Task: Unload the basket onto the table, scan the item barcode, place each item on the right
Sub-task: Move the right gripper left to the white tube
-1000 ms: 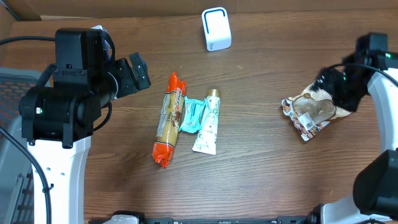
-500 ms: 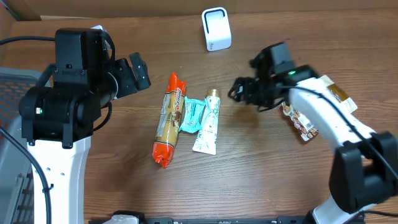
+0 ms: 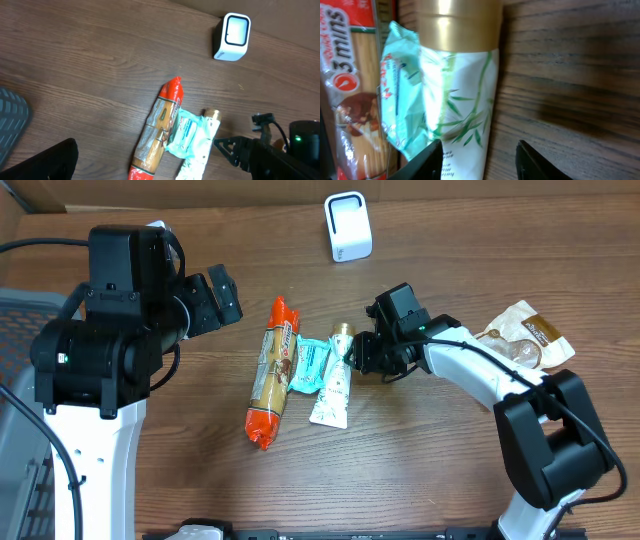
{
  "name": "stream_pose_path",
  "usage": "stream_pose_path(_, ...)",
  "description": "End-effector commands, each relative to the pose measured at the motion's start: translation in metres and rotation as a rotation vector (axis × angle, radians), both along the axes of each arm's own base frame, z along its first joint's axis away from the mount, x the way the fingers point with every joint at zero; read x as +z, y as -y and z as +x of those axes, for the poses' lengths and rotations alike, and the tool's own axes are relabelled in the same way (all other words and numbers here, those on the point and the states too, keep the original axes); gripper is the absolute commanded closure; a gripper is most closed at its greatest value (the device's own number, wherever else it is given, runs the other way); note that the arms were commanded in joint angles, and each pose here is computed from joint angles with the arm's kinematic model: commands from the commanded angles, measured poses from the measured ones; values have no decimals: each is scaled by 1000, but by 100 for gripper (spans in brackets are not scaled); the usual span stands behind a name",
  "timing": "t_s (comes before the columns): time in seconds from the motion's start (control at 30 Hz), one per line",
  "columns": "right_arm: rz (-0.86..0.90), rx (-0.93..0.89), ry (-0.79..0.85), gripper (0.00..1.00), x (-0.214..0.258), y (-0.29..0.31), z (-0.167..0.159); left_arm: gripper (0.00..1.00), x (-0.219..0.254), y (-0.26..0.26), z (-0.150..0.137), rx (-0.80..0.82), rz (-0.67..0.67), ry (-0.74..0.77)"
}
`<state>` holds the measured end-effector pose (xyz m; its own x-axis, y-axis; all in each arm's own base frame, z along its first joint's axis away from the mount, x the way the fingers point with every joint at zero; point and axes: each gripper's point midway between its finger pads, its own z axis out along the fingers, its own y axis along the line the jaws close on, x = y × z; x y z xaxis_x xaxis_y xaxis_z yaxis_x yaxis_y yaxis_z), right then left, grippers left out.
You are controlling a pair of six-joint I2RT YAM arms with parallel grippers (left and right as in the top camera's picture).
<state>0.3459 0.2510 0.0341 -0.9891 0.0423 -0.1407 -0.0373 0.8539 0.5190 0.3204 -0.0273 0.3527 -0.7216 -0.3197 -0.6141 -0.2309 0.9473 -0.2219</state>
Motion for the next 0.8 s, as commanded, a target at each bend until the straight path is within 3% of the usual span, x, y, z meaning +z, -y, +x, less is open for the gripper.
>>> stream_pose_path(0.0, -14, -2, -22, 53, -15, -3, -3, 0, 6, -2, 1, 13, -2, 16)
stream_pose_path(0.13, -5, 31, -5, 51, -22, -18, -5, 0, 6, -2, 1, 12, -2, 17)
stream_pose_path(0.33, 86, 112, 11, 21, -4, -31, -7, 0, 6, -2, 1, 12, -2, 16)
stream_pose_path(0.47, 138, 114, 29, 14, 19, -32, 0, 1, 6, -2, 1, 12, -2, 16)
stream_pose_path(0.6, 146, 123, 45, 17, 19, -32, 2, 1, 6, -2, 1, 12, -2, 16)
stream_pose_path(0.77, 122, 159, 64, 30, -2, -43, -4, 0, 6, -2, 1, 12, -2, 16)
